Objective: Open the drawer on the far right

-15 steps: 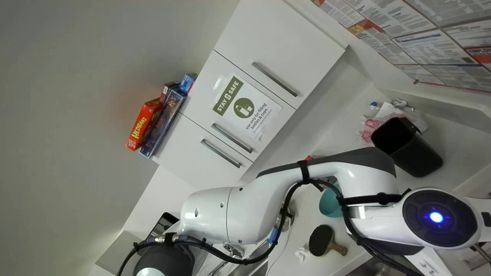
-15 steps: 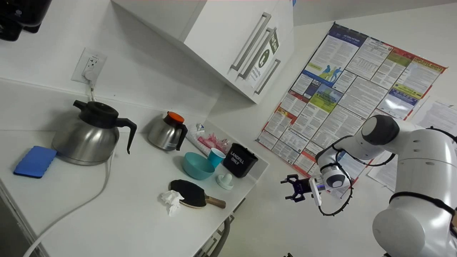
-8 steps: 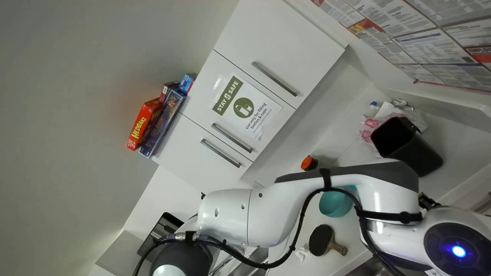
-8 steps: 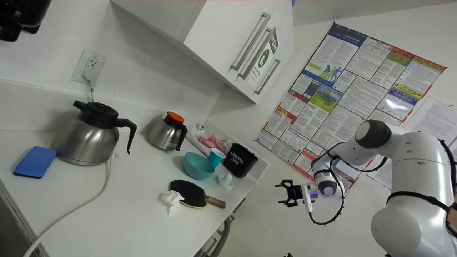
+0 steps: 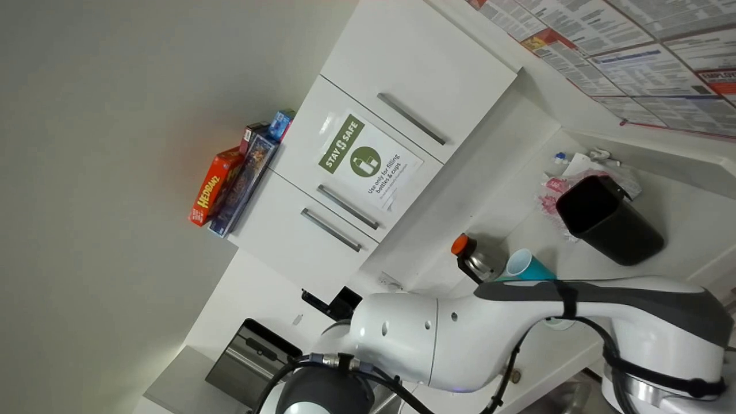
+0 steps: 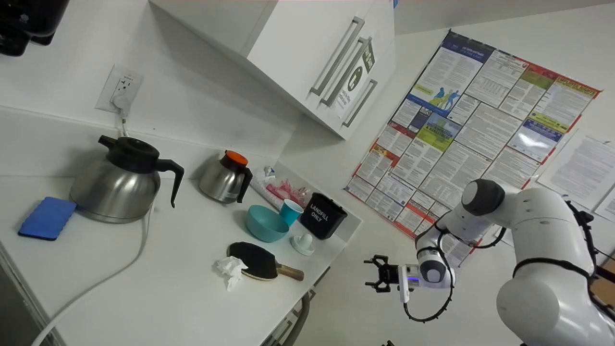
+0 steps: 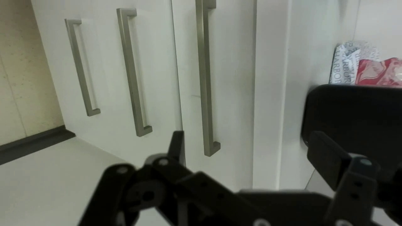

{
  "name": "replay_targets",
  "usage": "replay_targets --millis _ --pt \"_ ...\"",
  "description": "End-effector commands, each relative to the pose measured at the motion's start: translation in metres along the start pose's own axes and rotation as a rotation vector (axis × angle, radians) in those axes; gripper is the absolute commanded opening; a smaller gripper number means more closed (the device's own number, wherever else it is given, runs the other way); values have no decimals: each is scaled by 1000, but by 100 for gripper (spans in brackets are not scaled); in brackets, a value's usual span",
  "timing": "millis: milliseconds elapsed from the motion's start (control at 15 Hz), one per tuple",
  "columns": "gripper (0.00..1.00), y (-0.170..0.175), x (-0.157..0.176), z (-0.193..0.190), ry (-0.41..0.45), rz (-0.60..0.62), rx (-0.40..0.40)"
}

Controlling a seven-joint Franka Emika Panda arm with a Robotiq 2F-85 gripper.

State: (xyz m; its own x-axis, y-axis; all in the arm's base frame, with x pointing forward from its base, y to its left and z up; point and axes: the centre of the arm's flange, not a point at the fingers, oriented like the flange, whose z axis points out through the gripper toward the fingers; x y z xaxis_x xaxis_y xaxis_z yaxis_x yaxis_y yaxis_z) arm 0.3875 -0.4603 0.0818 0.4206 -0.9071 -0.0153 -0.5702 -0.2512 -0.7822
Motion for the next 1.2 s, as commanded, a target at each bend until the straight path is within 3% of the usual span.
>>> replay_targets --millis 0,200,400,533,600,933,1133 --pt "100 27 24 7 -57 60 163" --pt "100 49 31 10 -92 96 259" --pt "100 68 31 21 -86 101 303" --pt "100 76 35 23 -67 128 279" --pt "100 73 19 16 -75 102 263" --pt "100 77 24 22 -73 106 264" --pt "100 91 6 61 -62 96 271"
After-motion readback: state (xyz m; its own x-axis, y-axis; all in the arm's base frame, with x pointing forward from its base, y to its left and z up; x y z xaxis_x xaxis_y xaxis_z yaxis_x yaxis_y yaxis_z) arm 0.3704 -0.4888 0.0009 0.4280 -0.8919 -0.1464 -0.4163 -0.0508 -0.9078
